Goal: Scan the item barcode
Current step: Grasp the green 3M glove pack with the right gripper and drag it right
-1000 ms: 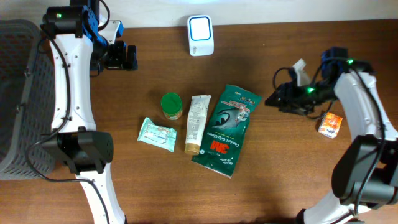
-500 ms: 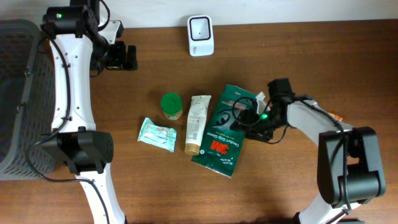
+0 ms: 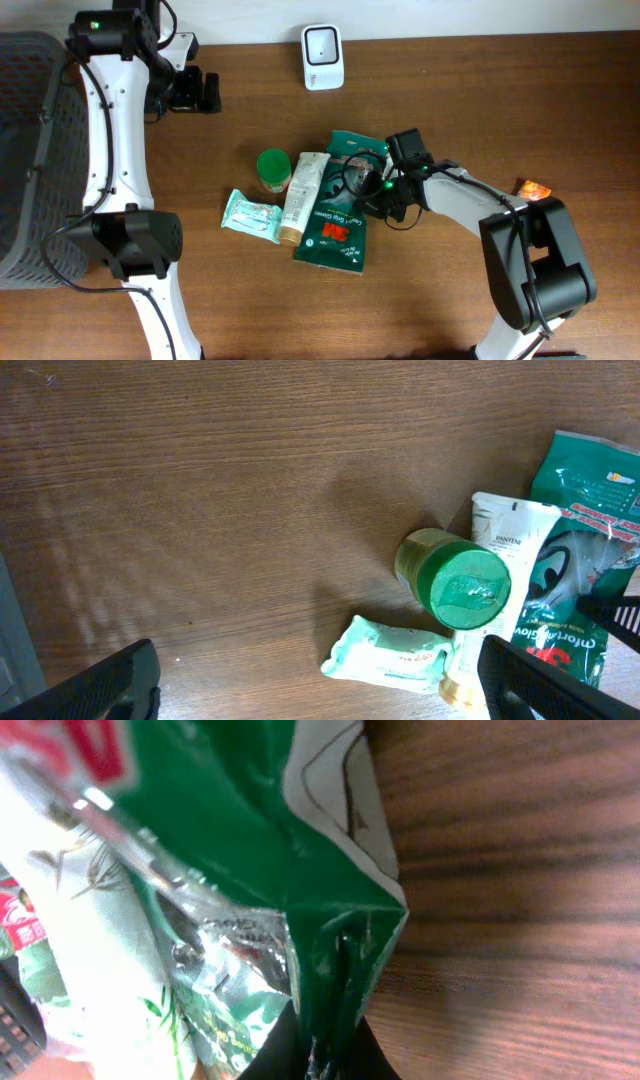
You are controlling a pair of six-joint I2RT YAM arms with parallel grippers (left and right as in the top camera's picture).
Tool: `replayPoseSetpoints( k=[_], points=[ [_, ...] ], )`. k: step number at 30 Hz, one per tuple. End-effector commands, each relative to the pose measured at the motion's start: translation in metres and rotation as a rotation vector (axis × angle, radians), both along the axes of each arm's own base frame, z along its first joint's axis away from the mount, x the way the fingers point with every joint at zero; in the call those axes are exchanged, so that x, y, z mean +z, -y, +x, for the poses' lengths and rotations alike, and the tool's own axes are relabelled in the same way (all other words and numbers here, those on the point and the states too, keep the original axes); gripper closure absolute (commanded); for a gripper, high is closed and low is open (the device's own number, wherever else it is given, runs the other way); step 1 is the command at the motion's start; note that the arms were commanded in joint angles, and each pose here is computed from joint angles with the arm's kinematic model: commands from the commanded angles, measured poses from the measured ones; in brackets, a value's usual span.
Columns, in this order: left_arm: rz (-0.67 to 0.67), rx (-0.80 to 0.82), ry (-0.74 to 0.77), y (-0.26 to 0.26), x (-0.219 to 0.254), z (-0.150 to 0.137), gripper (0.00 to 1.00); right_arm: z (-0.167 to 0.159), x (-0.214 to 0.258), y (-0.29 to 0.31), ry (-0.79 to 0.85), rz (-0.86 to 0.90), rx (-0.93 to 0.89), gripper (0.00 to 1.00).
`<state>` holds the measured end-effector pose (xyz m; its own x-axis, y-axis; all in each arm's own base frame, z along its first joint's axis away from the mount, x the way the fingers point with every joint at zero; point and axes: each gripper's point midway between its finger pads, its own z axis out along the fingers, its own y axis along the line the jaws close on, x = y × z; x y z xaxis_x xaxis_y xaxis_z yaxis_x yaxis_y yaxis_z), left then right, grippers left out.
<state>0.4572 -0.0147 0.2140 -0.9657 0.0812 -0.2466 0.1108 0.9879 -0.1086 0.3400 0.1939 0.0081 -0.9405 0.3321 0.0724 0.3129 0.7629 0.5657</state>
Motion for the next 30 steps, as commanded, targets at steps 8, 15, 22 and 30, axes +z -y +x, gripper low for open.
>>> replayPoseSetpoints(
  k=[8,15,22,30],
  points=[
    [0.004,0.001,0.022,-0.001,0.009,-0.001,0.01,0.002,0.148,0.098,0.224,-0.449,0.161,0.96],
    [0.004,0.001,0.022,-0.001,0.009,-0.001,0.01,-0.019,0.17,0.205,0.051,-1.069,0.093,0.96],
    [0.004,0.001,0.022,-0.001,0.009,-0.001,0.01,0.006,0.082,0.162,-0.063,-1.23,0.46,0.95],
    [0.004,0.001,0.022,-0.001,0.009,-0.001,0.01,0.003,0.084,0.017,0.117,-0.812,0.667,0.36]
  ],
)
